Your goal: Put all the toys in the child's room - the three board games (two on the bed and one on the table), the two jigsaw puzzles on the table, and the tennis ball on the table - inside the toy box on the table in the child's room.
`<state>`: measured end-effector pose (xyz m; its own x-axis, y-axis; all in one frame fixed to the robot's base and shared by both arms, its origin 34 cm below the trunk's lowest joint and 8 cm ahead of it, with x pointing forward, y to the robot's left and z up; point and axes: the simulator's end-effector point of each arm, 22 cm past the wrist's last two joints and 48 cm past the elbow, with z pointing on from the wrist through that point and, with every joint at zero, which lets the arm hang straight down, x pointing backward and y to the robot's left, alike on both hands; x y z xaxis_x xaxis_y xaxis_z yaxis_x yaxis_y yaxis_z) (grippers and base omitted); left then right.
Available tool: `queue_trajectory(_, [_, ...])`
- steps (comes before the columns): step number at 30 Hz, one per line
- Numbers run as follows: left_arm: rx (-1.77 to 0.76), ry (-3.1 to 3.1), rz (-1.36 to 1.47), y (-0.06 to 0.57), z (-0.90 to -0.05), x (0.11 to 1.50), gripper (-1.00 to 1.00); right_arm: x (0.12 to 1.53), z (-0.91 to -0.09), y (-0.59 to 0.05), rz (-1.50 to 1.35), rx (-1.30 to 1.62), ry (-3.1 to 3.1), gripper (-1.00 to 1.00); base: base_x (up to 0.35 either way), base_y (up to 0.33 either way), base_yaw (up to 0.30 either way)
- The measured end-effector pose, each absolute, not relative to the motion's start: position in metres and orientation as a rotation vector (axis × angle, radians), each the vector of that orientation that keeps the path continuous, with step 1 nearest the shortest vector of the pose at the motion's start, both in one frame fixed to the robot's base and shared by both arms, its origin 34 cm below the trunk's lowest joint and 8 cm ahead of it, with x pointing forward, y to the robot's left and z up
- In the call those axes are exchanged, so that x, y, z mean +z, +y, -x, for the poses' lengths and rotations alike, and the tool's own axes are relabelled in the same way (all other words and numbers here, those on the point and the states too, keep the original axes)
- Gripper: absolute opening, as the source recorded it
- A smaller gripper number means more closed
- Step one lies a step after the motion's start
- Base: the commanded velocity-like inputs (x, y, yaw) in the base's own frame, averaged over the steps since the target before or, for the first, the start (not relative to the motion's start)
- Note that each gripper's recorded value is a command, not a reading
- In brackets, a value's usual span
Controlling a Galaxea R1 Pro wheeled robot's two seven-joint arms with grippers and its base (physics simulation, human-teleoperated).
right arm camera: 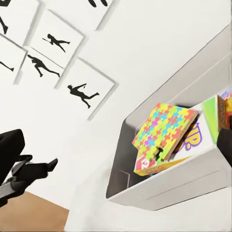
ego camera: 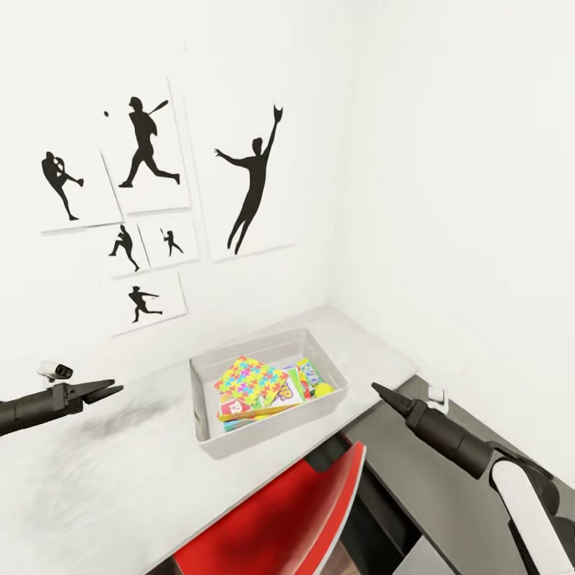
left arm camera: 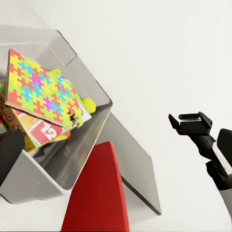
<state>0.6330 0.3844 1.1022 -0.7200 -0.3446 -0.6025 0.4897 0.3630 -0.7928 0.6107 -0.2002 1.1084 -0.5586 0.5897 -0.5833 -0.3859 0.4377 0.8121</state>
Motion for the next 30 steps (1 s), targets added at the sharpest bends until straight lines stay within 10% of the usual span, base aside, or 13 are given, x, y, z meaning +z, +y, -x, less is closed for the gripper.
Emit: queue_trajectory(30, [-1.386, 1.900, -0.110, 0.399, -0.623, 1.100, 1.00, 1.110, -0.605, -0.197, -0.117, 1.223, 1.765, 1.00, -0.041, -0.028, -0.001])
